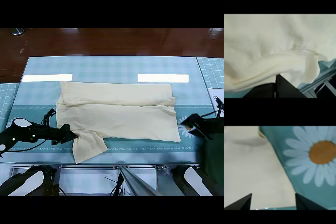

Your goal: Fold the shirts.

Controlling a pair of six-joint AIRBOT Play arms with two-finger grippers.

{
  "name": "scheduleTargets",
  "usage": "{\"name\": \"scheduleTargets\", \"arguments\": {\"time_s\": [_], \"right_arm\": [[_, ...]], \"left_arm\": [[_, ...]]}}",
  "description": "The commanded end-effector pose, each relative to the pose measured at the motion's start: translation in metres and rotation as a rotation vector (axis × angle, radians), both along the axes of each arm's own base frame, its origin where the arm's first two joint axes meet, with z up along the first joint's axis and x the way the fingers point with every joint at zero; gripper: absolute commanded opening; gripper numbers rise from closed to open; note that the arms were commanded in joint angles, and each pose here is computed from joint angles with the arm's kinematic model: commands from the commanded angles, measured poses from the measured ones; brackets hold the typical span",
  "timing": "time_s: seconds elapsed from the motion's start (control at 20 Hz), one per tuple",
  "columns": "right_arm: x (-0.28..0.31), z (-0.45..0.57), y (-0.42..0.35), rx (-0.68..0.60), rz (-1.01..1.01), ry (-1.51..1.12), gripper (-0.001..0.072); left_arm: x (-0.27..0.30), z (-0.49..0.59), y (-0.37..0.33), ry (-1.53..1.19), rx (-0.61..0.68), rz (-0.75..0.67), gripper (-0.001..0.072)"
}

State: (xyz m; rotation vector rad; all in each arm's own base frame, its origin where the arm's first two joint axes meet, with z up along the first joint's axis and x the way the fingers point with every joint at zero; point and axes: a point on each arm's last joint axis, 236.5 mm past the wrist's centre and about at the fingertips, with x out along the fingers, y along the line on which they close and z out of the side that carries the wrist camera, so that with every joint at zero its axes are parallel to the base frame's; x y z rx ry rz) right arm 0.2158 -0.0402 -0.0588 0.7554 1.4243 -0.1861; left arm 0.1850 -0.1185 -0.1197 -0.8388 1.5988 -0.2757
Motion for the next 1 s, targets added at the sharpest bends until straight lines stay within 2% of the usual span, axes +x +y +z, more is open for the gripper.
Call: {"name": "scheduleTargets", "arguments": {"time_s": [0.0, 0.15, 0.35, 0.7, 0.75, 0.8, 0.85, 0.9, 0.95], "right_arm": [[-0.069, -0.019, -0.010, -0.058, 0.075, 0.265, 0.0620], [-0.073, -0.030, 0.013, 0.025, 0.079, 0.253, 0.0620], [-0.046, -0.040, 0.022, 0.087, 0.039, 0.178, 0.0620], [0.014, -0.049, 0.050, 0.286, -0.054, 0.007, 0.0619], [0.021, -0.045, 0.054, 0.309, -0.048, -0.026, 0.0593], [0.026, -0.040, 0.058, 0.327, -0.036, -0.057, 0.0434], [0.031, -0.034, 0.061, 0.343, 0.002, -0.093, 0.0155], [0.034, -0.026, 0.064, 0.354, 0.051, -0.125, 0.0020], [0.037, -0.018, 0.064, 0.363, 0.072, -0.135, 0.0020]], "left_arm": [[0.007, -0.003, 0.004, -0.033, 0.023, 0.006, 0.0024], [0.007, -0.003, 0.004, -0.034, 0.023, 0.006, 0.0024], [0.015, 0.003, -0.003, -0.061, -0.016, 0.028, 0.0024], [0.022, 0.008, -0.008, -0.066, -0.048, 0.064, 0.0024], [0.022, 0.008, -0.008, -0.067, -0.048, 0.063, 0.0024], [0.023, 0.009, -0.008, -0.070, -0.046, 0.063, 0.0025], [0.026, 0.011, -0.007, -0.080, -0.048, 0.060, 0.0024], [0.032, 0.017, -0.006, -0.098, -0.055, 0.053, 0.0024], [0.040, 0.025, -0.004, -0.118, -0.064, 0.047, 0.0024]]}}
